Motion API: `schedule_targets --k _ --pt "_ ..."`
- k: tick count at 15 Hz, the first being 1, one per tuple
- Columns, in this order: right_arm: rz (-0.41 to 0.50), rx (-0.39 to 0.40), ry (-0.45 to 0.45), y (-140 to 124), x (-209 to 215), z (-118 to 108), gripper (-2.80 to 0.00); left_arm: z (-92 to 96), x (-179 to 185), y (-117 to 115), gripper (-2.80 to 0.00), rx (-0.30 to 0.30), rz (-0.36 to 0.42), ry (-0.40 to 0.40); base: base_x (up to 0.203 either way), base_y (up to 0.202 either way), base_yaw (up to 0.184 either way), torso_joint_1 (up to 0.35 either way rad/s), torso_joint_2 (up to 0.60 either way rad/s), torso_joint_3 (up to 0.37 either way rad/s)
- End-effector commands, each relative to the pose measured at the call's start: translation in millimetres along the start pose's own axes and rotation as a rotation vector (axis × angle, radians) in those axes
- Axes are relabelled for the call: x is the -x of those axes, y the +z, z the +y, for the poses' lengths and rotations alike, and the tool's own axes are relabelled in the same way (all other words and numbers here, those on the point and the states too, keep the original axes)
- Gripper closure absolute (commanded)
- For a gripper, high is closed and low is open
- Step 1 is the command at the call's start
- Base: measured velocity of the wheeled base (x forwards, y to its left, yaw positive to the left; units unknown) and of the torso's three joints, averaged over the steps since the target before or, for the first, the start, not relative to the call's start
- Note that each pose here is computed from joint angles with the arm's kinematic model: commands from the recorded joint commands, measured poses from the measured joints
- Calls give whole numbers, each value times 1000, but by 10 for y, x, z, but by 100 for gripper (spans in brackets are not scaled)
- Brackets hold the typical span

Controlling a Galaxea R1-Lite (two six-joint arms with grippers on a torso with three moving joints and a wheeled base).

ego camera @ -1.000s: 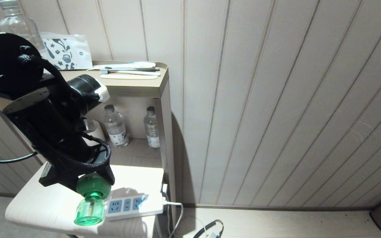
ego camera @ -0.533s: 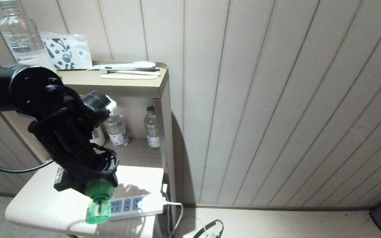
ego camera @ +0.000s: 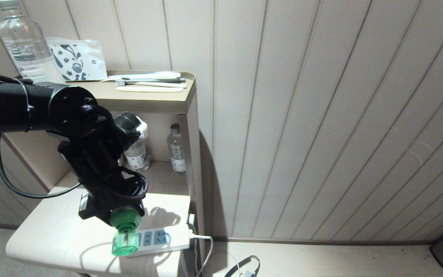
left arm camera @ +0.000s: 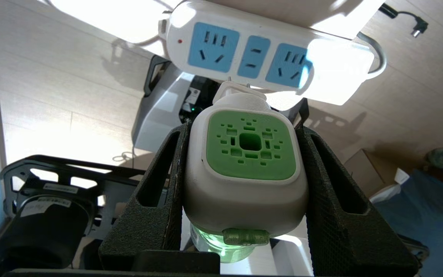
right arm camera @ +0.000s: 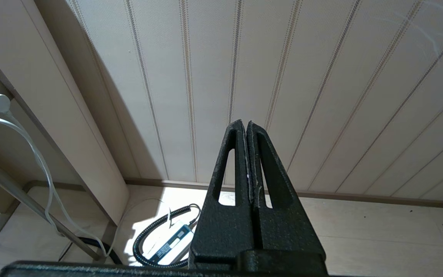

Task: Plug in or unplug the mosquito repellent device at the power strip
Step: Insert the plug into the socket

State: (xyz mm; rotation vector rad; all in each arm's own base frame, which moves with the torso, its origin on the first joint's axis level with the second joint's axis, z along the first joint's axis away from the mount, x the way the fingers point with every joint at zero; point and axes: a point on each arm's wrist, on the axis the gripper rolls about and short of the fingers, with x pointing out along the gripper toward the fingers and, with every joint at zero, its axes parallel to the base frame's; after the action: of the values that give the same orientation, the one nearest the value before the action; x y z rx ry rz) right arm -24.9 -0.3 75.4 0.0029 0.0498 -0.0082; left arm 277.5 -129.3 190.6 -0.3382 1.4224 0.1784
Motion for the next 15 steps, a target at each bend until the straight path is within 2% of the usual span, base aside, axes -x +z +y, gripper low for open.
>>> schedule_targets --k 1,7,15 --pt "-1 0 0 0 0 0 0 -18 -67 18 0 2 16 15 0 0 0 0 0 0" --pt "-1 0 0 0 0 0 0 -15 -185 34 0 -4 36 54 0 0 0 0 0 0" --pt "-1 0 0 0 0 0 0 55 -375 134 0 30 52 74 0 0 0 0 0 0"
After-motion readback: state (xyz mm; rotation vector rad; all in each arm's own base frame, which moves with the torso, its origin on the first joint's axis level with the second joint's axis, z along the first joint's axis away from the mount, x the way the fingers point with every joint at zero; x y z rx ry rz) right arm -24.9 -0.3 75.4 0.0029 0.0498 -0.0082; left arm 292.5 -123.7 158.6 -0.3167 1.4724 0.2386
